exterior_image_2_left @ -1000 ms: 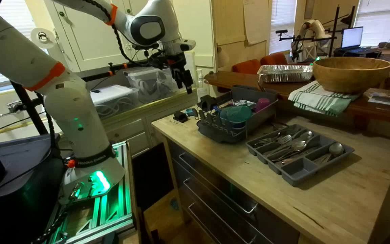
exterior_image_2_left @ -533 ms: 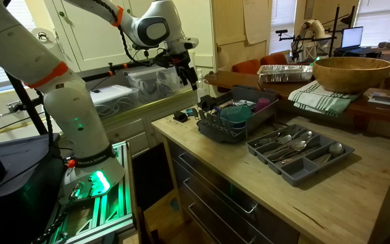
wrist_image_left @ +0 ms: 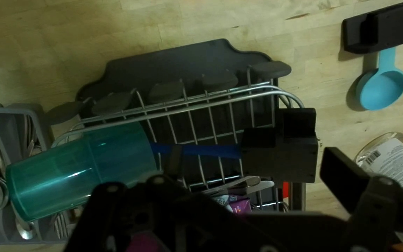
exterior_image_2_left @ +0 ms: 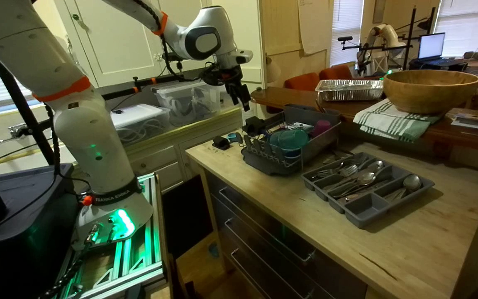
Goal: Move the blue object to the right
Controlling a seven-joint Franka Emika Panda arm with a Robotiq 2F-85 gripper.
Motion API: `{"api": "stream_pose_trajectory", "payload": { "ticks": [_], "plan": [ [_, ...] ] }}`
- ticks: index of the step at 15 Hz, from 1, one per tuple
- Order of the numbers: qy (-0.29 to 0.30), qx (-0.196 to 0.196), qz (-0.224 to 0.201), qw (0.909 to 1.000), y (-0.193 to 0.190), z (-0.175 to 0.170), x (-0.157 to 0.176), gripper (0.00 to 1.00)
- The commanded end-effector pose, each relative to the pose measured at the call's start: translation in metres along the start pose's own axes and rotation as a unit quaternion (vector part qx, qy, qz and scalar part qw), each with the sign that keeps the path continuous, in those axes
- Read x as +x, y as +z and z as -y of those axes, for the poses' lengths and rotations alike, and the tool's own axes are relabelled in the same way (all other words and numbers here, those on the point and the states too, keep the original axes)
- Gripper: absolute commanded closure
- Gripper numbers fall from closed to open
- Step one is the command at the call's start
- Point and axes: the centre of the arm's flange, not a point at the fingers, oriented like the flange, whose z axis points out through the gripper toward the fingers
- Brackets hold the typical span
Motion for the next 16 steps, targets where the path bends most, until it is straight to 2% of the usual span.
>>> {"api": "stream_pose_trajectory", "payload": {
  "ticks": [1,2,4,7,9,13,16],
  "plan": [
    [0.0,0.0,0.0,1.0,0.0,0.0,0.0,0.0],
    [0.0,0.0,-0.001,1.0,0.0,0.0,0.001,0.0],
    [0.014,0.027,-0.006,0.9995,0.016,0.014,0.021,0.0],
    [0.016,0.032,0.018,0.9992,0.041,0.04,0.048,0.0],
    [0.03,0.022,0.033,0.9988,0.057,0.052,0.063,0.0],
    [0.084,0.013,0.034,0.9958,0.085,0.063,0.095,0.0],
    [0.065,0.031,0.063,0.9954,0.105,0.075,0.11,0.0]
  ]
}}
